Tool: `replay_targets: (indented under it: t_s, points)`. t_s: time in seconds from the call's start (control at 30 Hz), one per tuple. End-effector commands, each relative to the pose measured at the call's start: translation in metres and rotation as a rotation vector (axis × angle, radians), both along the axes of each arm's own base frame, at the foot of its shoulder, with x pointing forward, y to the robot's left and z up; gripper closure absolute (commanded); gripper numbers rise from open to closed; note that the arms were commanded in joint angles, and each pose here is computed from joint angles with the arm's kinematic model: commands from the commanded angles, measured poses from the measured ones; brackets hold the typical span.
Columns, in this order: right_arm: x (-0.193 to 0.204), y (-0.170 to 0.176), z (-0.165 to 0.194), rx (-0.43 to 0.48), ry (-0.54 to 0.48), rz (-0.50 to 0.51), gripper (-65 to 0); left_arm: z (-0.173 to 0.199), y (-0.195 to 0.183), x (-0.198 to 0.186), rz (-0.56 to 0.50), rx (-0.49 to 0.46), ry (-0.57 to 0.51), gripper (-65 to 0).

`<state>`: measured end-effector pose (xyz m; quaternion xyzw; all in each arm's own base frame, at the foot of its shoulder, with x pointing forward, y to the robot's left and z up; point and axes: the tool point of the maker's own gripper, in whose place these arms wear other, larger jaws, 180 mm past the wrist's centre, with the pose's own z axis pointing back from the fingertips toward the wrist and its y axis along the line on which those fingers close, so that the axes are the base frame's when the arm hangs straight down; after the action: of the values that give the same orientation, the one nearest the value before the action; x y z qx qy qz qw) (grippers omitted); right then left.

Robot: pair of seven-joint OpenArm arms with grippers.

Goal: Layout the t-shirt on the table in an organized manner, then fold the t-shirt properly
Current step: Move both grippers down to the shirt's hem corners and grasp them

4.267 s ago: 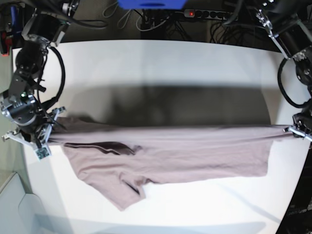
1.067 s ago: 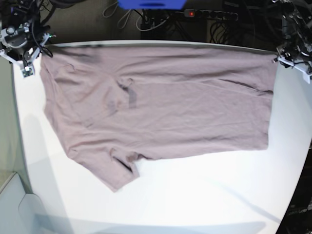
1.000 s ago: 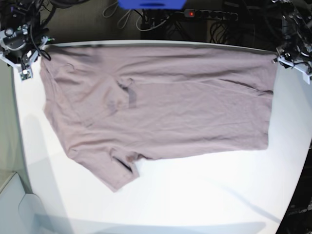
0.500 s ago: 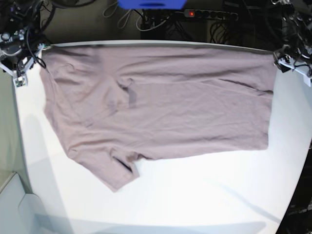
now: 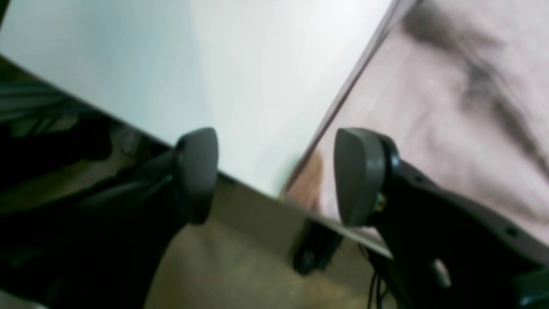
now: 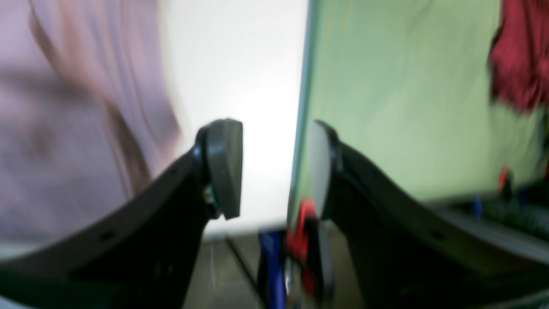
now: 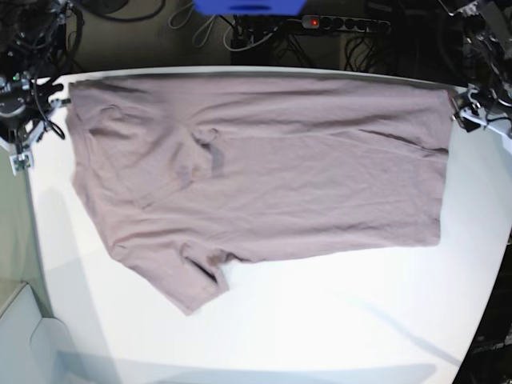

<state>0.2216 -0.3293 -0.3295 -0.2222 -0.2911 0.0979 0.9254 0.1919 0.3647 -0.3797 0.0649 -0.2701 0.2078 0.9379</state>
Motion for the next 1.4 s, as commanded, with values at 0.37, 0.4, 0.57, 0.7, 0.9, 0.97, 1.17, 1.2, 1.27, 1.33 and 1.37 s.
replay_targets:
  t_s: [0.37, 0.4, 0.57, 0.7, 0.9, 0.97, 1.17, 1.2, 1.27, 1.33, 1.37]
  points:
    - [0.166, 0.070, 0.008, 0.210, -0.123, 0.204, -26.0, 0.085, 0.001, 0.070, -0.023, 0.111, -0.284, -41.6]
    - [0.177, 0.073, 0.004, 0.239, -0.111, 0.201, -26.0, 0.089, 0.000, 0.074, -0.022, 0.110, -0.301, -41.6]
    - [0.226, 0.085, -0.007, 0.380, -0.090, 0.215, -26.0, 0.109, 0.001, 0.094, -0.019, 0.112, -0.370, -41.6]
    - [0.250, 0.094, -0.012, 0.473, -0.166, 0.245, -27.2, 0.115, 0.002, 0.100, -0.019, 0.116, -0.388, -41.6]
    - [0.260, 0.110, -0.029, 0.526, -0.182, 0.303, -31.0, 0.120, 0.005, 0.103, -0.019, 0.132, -0.423, -41.6]
    - [0.263, 0.108, -0.031, 0.538, -0.217, 0.283, -31.0, 0.122, 0.005, 0.104, -0.019, 0.137, -0.432, -41.6]
    - [0.275, 0.070, -0.018, 0.475, -0.351, 0.142, -31.1, 0.122, 0.006, 0.104, -0.015, 0.138, -0.433, -41.6]
    - [0.276, 0.065, -0.016, 0.465, -0.368, 0.119, -31.1, 0.122, 0.006, 0.104, -0.015, 0.138, -0.433, -41.6]
    - [0.275, 0.057, -0.015, 0.452, -0.379, 0.107, -31.1, 0.122, 0.006, 0.104, -0.015, 0.138, -0.432, -41.6]
    - [0.274, 0.056, -0.016, 0.449, -0.378, 0.106, -31.1, 0.121, 0.005, 0.104, -0.015, 0.135, -0.430, -41.6]
    - [0.273, 0.056, -0.018, 0.450, -0.373, 0.105, -31.1, 0.121, 0.005, 0.104, -0.015, 0.134, -0.430, -41.6]
